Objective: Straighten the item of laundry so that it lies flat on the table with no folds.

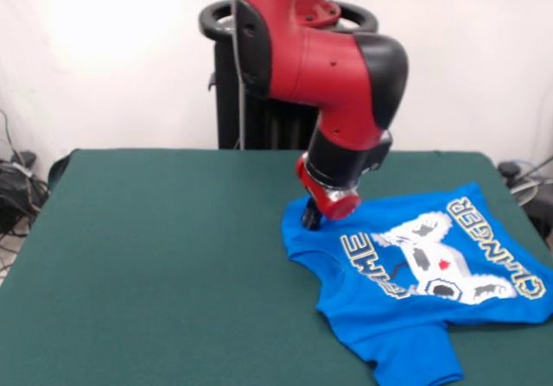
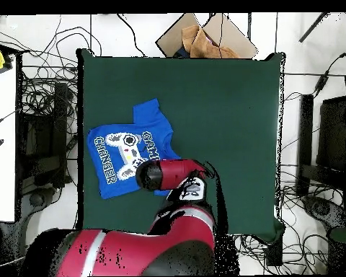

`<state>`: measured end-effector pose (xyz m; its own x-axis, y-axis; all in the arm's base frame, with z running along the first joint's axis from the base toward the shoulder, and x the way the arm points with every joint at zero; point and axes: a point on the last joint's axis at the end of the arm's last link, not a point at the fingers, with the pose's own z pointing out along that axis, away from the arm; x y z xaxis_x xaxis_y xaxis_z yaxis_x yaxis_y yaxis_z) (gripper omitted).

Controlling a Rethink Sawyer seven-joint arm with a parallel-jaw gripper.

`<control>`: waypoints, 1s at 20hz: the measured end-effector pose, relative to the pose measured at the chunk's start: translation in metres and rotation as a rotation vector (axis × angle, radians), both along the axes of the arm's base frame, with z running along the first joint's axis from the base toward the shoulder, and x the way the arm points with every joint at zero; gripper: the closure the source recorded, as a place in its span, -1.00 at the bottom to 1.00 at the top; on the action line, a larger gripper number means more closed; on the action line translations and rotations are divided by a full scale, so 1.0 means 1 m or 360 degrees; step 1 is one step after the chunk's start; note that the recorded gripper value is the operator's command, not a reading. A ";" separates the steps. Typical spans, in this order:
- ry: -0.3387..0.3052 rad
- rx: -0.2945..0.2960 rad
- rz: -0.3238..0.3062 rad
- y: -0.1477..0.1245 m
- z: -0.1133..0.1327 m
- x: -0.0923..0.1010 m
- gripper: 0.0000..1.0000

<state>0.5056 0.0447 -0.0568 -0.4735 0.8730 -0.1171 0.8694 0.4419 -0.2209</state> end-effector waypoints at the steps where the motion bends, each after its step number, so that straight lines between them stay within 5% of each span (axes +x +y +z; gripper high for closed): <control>1: 0.0005 0.0024 -0.0031 -0.004 0.000 0.000 1.00; 6: 0.0040 0.0114 -0.0126 -0.015 0.004 -0.011 1.00; 11: 0.0150 0.0172 -0.0155 -0.012 0.013 -0.052 1.00; 20: 0.0359 0.0199 -0.0037 0.010 0.011 -0.123 1.00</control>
